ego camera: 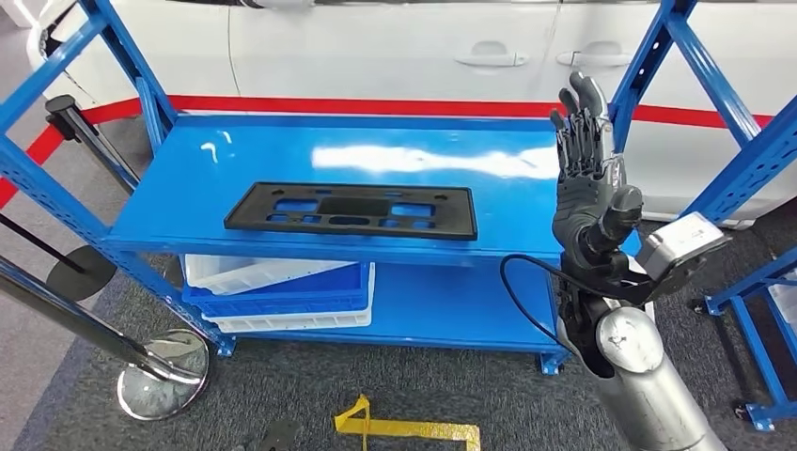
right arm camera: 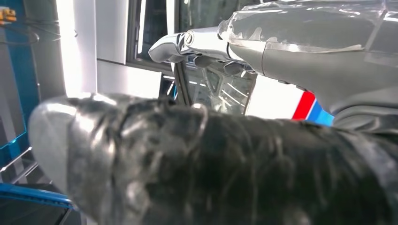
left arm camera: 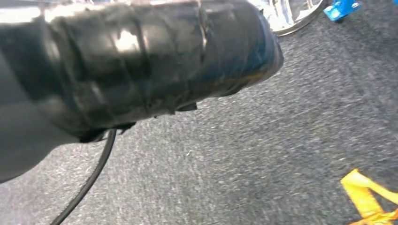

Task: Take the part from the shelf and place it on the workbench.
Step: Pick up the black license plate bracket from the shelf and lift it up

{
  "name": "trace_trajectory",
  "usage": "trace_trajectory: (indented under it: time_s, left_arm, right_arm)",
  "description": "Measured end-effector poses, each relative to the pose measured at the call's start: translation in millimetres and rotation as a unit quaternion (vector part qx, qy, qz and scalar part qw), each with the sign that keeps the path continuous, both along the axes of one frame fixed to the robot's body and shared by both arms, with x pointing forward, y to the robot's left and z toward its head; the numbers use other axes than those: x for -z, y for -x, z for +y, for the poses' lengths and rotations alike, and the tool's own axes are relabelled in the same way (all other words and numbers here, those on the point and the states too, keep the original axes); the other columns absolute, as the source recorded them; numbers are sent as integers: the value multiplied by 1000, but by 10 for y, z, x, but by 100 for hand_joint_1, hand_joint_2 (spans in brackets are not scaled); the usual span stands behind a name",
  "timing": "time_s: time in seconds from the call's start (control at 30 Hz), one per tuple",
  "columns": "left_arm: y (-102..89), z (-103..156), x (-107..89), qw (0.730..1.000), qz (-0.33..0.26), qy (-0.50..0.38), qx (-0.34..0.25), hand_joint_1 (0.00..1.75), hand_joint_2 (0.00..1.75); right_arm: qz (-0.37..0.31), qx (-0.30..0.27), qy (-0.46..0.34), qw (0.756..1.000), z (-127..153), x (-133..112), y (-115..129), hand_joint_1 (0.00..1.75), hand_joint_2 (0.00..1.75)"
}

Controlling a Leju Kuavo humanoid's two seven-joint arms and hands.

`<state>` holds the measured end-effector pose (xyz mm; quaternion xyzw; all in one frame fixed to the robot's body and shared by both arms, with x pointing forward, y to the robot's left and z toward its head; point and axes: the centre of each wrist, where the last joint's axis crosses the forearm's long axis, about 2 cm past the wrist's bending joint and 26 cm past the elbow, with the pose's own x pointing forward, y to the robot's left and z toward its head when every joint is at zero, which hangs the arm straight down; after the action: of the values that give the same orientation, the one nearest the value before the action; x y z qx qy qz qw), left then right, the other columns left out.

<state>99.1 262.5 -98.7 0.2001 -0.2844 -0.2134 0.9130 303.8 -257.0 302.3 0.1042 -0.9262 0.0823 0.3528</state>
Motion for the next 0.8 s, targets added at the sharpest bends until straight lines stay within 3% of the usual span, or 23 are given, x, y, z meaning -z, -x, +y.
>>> trace_trajectory:
  time_s: [0.8]
  left_arm:
    - [-37, -19, -9, 1000, 9, 1, 4, 0, 0]
  right_arm:
    - [54, -26, 43, 997, 95, 89, -22, 0, 0]
